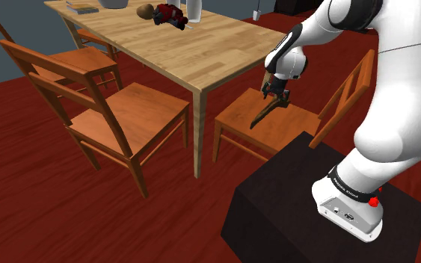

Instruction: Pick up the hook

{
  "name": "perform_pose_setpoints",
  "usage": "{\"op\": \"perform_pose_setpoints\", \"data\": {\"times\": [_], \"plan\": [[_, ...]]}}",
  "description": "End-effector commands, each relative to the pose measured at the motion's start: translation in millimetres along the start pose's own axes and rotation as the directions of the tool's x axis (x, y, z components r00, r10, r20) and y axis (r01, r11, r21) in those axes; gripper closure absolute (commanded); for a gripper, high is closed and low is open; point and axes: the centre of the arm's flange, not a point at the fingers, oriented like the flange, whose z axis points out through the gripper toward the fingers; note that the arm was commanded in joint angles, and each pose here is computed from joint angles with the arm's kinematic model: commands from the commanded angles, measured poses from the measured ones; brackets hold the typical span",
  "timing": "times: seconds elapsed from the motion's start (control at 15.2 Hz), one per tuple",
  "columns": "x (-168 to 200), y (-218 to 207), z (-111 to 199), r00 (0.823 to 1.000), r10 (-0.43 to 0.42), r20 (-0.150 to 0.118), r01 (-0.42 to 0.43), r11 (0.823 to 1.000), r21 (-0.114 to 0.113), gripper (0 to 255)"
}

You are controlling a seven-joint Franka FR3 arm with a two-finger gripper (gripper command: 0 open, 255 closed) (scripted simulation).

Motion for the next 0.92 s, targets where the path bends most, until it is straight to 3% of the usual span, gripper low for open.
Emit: {"op": "perform_pose_setpoints", "data": {"times": [0.0, 0.4, 0.46, 0.86], "plan": [[2.3, -0.3, 10.6, 1.0, 0.005, -0.001, -0.005, 1.0, 0.0, 0], [3.4, -0.2, 34.8, 1.0, 0.005, -0.001, -0.005, 1.0, 0.0, 0], [3.6, 0.0, 34.6, 1.0, 0.005, -0.001, -0.005, 1.0, 0.0, 255], [3.7, 0.4, 35.0, 1.0, 0.005, -0.001, -0.005, 1.0, 0.0, 255]]}}
